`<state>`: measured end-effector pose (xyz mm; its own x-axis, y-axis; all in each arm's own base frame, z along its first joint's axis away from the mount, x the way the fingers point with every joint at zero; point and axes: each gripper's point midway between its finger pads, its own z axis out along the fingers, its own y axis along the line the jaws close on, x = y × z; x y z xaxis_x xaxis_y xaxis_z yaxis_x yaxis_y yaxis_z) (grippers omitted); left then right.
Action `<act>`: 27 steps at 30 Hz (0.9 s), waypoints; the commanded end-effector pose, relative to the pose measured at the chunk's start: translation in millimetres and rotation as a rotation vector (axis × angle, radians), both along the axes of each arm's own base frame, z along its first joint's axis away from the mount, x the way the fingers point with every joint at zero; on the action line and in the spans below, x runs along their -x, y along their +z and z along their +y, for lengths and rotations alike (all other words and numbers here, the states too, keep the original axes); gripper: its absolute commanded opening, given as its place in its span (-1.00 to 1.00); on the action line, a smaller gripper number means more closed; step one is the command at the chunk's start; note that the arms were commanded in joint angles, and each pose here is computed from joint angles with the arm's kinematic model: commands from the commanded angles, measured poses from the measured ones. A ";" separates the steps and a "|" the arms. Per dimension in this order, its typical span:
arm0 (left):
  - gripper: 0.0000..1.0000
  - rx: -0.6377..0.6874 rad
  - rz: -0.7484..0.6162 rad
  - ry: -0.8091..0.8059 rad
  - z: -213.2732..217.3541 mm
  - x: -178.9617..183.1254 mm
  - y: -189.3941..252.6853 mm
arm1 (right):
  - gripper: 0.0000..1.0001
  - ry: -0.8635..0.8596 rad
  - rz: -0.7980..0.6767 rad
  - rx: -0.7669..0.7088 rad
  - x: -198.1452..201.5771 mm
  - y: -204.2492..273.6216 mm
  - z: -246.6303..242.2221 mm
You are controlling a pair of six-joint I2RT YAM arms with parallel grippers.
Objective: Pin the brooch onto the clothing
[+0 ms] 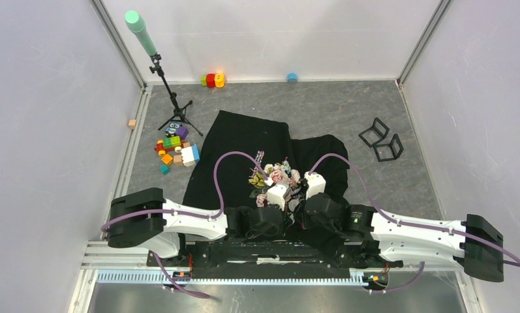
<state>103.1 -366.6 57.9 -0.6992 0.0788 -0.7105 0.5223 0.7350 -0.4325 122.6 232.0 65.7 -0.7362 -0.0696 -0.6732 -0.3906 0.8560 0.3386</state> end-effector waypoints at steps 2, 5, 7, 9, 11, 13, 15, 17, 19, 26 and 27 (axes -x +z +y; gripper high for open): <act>-0.96 0.113 -0.046 -0.030 -18.0 -0.7 27.1 | -1.00 -0.009 -0.003 -0.020 -0.7 3.3 2.8; -0.96 0.131 -0.044 -0.024 -15.8 -0.9 28.0 | -0.71 -0.021 -0.008 -0.040 -1.8 7.4 2.4; -0.96 0.129 -0.035 -0.015 -14.8 -2.2 26.7 | -0.44 -0.024 -0.024 -0.058 -3.8 14.1 3.0; -0.95 0.123 -0.026 -0.002 -13.4 -4.6 24.4 | -0.17 -0.024 -0.051 -0.078 -6.8 23.5 3.3; -0.95 0.122 -0.016 0.015 -11.4 -8.1 22.1 | 0.02 -0.024 -0.078 -0.091 -9.1 31.0 2.1; -0.95 0.131 -0.006 0.020 -10.2 -9.3 20.5 | 0.16 -0.024 -0.101 -0.097 -10.9 35.6 -0.5; -0.95 0.151 -0.004 0.013 -10.0 -9.0 22.6 | 0.27 -0.025 -0.116 -0.085 -11.7 35.6 -5.8; -0.95 0.186 -0.004 0.005 -9.6 -8.6 26.3 | 0.34 -0.029 -0.132 -0.077 -12.9 37.3 -10.8; -0.96 0.220 -0.005 -0.013 -9.3 -6.9 29.5 | 0.40 -0.024 -0.158 -0.094 -13.8 43.7 -12.6; -0.95 0.316 0.001 -0.097 -15.2 -2.8 40.8 | 0.67 0.185 -0.246 -0.095 -11.5 49.1 -5.4; -0.96 0.331 0.006 -0.109 -16.4 -2.5 43.0 | 0.67 0.212 -0.264 -0.107 -12.1 51.8 -3.0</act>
